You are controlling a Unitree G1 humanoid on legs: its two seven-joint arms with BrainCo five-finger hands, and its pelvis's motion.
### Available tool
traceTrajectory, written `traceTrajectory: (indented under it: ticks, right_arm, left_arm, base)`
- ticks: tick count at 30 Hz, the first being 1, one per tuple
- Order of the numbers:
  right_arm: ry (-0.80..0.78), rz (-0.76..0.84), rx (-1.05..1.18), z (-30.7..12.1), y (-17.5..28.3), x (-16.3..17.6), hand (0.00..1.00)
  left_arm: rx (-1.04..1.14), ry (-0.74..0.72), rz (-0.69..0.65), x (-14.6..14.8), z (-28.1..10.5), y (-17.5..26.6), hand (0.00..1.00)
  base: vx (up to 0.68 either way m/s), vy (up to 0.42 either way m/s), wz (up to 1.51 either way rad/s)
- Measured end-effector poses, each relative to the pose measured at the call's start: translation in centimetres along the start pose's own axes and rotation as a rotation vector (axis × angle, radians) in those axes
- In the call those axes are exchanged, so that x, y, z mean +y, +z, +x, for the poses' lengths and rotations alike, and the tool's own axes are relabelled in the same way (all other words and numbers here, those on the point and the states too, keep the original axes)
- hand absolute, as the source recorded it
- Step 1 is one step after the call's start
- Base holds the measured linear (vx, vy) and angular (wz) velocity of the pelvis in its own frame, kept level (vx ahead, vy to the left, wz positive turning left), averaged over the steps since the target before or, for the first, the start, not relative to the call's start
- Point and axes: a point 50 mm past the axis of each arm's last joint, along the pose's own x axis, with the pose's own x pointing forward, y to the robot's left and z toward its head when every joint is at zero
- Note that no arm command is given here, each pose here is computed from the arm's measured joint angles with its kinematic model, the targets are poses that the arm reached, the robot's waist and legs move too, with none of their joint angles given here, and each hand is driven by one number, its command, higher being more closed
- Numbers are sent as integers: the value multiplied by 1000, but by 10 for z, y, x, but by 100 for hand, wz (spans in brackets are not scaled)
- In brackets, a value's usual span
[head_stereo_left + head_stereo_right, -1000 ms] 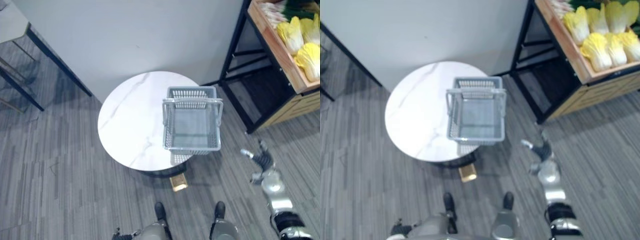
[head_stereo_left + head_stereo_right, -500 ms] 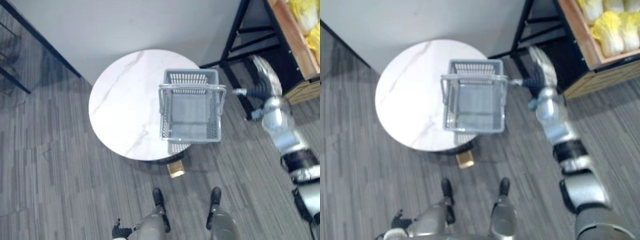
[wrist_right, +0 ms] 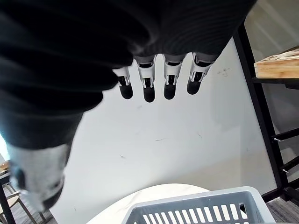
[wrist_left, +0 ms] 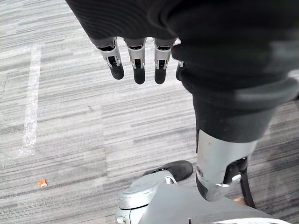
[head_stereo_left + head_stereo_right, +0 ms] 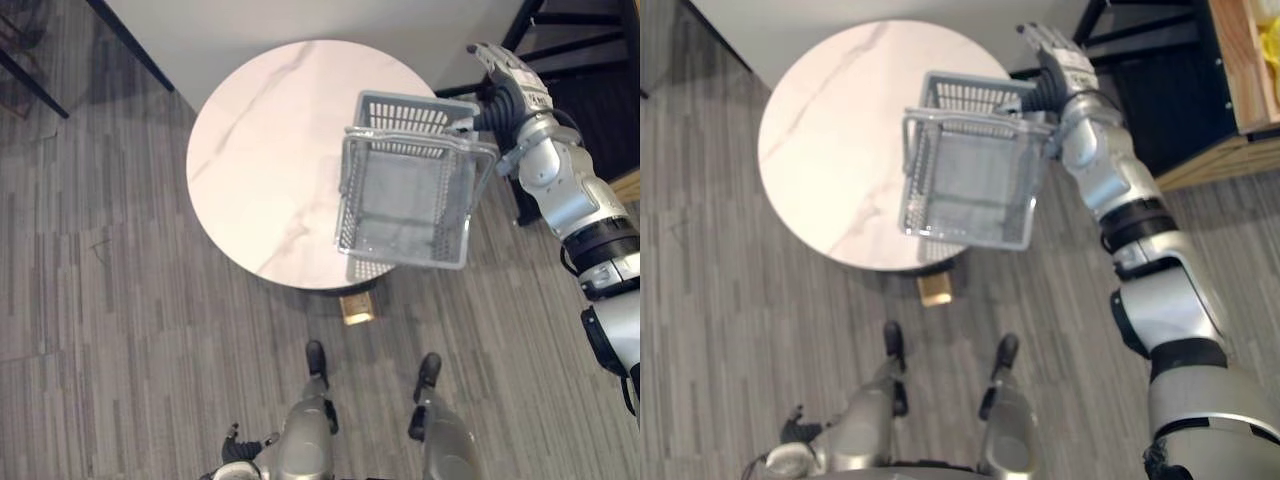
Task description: Pick vegetable in the basket
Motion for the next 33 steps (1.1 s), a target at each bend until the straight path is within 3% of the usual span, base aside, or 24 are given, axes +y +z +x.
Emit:
traceTrajectory:
  ticks: [21,33]
  right_arm:
    - [108,93,-26,3,28,40,0]
    - [148,98,31,2,20,53,0]
  left_arm:
    - [-45,11,-1,-2,5,18,0]
    - [-52,23,-1,-1,6,20,0]
  base:
    - [8,-1,0]
    - [17,-6,7]
